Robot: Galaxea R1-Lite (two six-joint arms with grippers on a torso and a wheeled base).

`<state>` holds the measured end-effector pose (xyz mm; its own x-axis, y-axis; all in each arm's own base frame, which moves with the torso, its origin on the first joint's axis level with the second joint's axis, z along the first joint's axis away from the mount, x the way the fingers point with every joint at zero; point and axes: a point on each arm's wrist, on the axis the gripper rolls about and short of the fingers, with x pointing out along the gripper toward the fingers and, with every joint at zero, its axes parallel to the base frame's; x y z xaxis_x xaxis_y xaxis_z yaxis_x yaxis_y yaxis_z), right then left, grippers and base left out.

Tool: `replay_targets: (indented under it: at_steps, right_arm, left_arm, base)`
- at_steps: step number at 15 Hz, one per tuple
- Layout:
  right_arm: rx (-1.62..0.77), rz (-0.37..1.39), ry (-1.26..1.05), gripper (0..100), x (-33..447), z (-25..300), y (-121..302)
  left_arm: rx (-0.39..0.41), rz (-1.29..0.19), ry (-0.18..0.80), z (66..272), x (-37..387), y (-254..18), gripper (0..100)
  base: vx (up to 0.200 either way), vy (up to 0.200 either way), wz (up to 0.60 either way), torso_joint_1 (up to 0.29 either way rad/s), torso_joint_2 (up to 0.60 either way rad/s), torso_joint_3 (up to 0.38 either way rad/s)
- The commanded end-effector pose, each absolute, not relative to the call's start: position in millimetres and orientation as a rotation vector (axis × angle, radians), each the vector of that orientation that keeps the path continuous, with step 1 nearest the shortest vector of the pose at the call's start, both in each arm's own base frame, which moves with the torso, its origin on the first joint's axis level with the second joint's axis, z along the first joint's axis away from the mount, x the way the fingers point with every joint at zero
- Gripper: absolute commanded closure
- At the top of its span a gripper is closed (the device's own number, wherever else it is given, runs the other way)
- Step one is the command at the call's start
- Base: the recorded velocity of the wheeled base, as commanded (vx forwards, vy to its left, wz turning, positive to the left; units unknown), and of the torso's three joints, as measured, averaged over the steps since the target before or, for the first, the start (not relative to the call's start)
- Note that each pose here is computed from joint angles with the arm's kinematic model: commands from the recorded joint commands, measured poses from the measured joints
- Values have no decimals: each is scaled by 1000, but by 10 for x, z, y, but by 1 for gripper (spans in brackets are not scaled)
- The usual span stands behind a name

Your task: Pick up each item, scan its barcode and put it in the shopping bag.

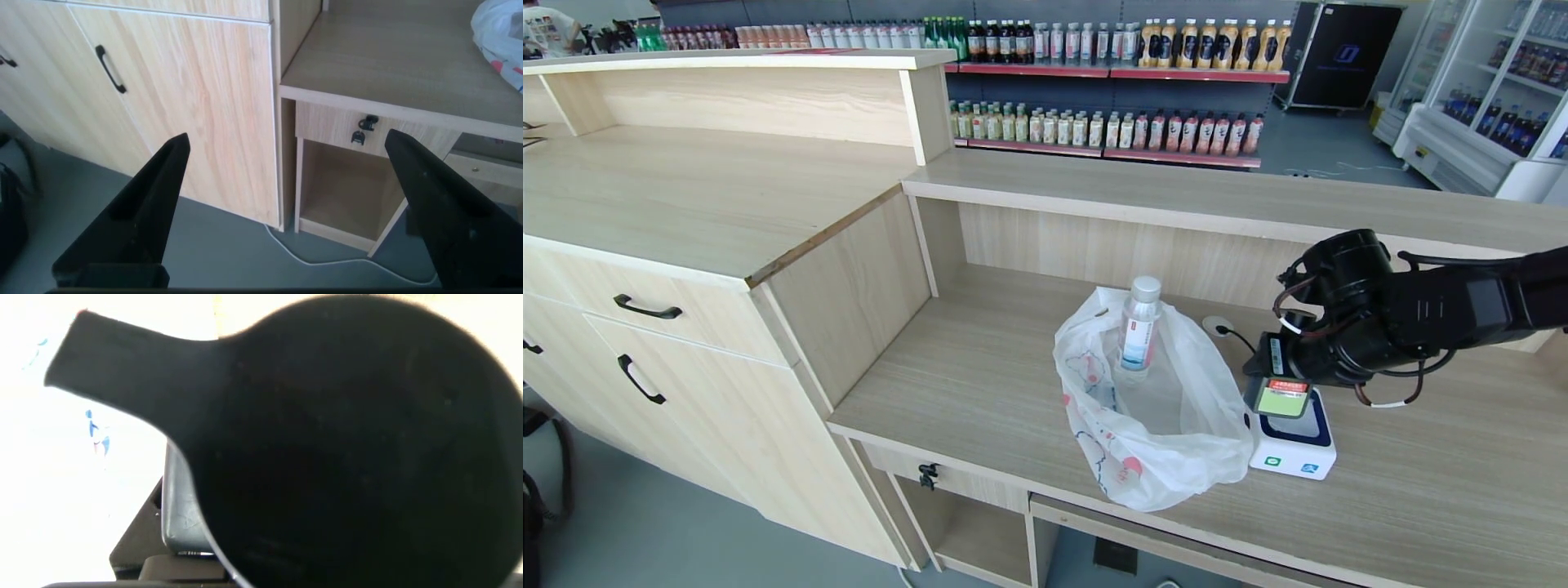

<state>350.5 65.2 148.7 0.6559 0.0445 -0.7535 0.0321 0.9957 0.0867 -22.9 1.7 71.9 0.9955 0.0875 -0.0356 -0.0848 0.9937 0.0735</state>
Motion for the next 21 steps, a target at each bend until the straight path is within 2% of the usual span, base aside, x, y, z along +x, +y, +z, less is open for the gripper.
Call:
replay_targets:
  at_steps: [1,3,4,6,8,10,14,17,21]
  right_arm:
    - [94,7,861,100,3506,1469,657]
    - [96,11,840,100,3436,1556,643]
    - [94,38,774,100,3308,1779,697]
    - [50,-23,627,100,3075,2100,676]
    - [-31,-30,534,100,2938,2177,568]
    - [-119,-14,505,100,2859,2093,516]
    - [-183,21,376,100,2923,2151,585]
    - [-215,44,433,100,3041,1936,622]
    - [-200,102,410,100,3137,1587,657]
  left_arm:
    - [72,88,38,719,-230,17,0]
    - [72,86,38,719,-229,18,0]
    - [72,86,38,719,-229,18,0]
    - [72,88,38,719,-230,17,0]
    - [72,88,38,719,-230,17,0]
    - [72,88,38,719,-230,17,0]
    - [72,88,38,719,-230,17,0]
    - [72,86,38,719,-229,18,0]
    - [72,86,38,719,-229,18,0]
  base:
    - [0,0,0,0,0,0]
    - [0,0,0,0,0,0]
    - [0,0,0,0,0,0]
    - [0,0,0,0,0,0]
    - [0,0,0,0,0,0]
    - [0,0,0,0,0,0]
    - [0,0,600,-99,229,153]
    - [0,0,0,-159,437,258]
    - [0,0,0,-31,80,55]
